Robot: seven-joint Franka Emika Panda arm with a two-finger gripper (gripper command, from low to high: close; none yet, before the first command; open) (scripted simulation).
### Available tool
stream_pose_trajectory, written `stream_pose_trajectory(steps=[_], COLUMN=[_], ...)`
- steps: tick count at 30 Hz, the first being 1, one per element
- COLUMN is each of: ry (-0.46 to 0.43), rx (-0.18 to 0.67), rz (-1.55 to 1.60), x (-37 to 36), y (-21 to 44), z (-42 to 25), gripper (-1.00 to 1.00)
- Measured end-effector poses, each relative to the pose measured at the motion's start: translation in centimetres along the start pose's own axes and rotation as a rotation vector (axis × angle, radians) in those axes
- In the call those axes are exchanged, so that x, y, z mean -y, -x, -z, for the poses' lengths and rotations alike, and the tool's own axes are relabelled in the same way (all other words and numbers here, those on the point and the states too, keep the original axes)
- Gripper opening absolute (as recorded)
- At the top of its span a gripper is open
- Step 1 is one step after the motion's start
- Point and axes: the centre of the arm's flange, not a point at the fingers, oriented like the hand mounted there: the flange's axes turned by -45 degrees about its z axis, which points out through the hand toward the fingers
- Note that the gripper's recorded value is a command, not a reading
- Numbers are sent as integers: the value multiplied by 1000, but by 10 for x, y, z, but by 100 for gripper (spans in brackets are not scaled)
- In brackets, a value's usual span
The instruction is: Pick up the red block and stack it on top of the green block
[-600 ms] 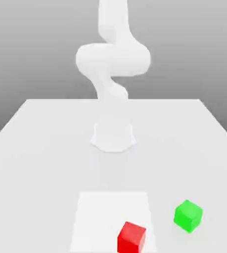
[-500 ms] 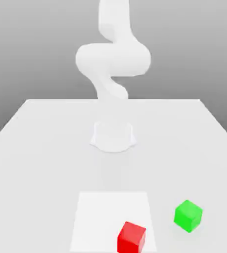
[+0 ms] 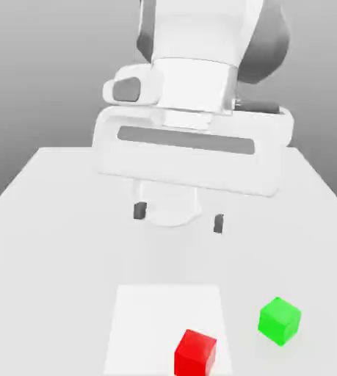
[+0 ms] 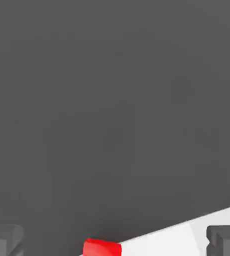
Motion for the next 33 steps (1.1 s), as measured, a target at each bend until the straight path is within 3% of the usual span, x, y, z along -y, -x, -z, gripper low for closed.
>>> stream_pose_trajectory(steps=[8,12,13,20,25,33], ry=[5,4,4,4,2,-23], rx=[215,233,234,233,234,232], rz=[-106,-116,-116,-116,-108,100], x=[11,12,12,13,18,129], y=[51,66,70,70,61,173], z=[-131,-184,-195,-196,-141,-83], gripper=[0,0,-100,-100,-100,-100])
